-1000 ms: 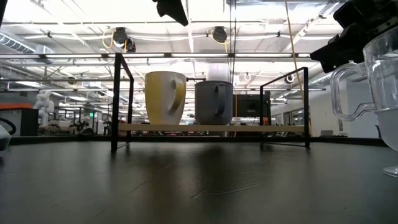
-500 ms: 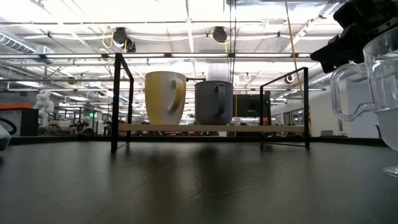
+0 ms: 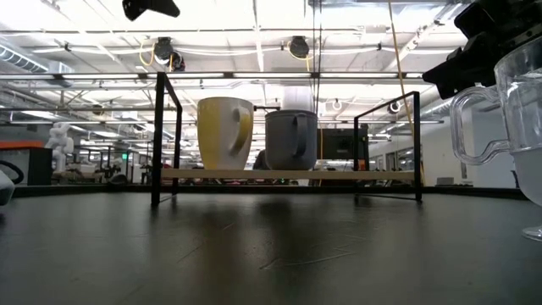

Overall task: Stack small to large cups/mugs on shelf
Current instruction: Put the transparent mug on the shelf

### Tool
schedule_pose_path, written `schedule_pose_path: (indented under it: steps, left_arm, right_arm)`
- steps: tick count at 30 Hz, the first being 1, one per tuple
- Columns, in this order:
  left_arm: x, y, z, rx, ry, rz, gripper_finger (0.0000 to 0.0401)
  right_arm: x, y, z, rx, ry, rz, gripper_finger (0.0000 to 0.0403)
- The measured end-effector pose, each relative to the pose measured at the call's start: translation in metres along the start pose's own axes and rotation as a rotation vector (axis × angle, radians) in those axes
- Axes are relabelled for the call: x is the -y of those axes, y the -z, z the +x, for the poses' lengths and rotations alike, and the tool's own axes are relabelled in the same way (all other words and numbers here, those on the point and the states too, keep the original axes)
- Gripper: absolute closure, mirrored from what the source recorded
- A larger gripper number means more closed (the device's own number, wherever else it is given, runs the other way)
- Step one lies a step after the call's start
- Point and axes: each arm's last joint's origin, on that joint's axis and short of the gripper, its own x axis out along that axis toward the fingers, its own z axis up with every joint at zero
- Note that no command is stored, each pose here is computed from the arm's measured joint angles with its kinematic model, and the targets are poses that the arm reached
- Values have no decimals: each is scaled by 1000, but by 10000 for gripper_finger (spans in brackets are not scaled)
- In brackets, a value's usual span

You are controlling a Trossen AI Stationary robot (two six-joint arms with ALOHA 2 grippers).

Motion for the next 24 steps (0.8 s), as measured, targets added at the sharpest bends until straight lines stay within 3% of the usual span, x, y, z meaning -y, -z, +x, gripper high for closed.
schedule_pose_path:
  steps: [10, 24]
  left_arm:
    - [11, 66, 35, 264, 150, 22, 401]
    - [20, 155, 59, 603, 344, 7, 401]
  right_arm:
    - [0, 17, 8, 61, -2, 1, 403]
    - [0, 12, 8, 125, -4, 15, 403]
